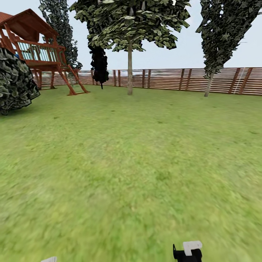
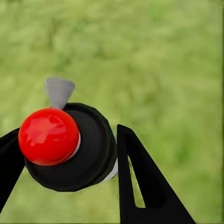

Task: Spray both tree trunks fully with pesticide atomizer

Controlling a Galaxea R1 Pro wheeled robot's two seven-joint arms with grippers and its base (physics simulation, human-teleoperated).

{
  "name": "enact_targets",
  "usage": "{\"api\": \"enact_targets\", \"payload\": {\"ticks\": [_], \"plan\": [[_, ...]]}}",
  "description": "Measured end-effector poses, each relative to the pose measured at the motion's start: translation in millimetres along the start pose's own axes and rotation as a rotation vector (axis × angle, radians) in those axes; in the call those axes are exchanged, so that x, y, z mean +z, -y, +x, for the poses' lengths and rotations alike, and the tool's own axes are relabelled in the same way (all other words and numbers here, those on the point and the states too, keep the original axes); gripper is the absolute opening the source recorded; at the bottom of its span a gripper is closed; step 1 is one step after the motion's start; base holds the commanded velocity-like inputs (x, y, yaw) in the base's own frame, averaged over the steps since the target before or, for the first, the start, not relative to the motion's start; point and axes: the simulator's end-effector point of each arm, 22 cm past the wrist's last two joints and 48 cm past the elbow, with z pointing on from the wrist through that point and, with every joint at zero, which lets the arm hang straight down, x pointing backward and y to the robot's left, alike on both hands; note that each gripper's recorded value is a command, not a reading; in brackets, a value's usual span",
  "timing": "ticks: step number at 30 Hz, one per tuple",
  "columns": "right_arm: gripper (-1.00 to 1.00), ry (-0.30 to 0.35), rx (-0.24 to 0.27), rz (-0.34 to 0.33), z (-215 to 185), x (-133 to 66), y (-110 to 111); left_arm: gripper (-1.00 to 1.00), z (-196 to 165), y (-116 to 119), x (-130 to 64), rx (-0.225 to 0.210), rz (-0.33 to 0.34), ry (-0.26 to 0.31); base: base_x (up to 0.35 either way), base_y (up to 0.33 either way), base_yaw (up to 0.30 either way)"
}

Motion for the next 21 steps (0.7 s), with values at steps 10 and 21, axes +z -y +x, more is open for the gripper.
{"api": "enact_targets", "payload": {"ticks": [10,21], "plan": [[1.0,0.0,0.0,0.0,0.1,-0.1,-0.3,-1.0,-0.1,-0.3,0.0,0.0,0.0,0.0,0.339,0.0,0.0],[1.0,0.0,0.0,0.0,-0.1,0.0,-0.2,-1.0,-0.1,-0.3,0.0,0.001,0.0,0.0,0.339,0.0,0.0]]}}
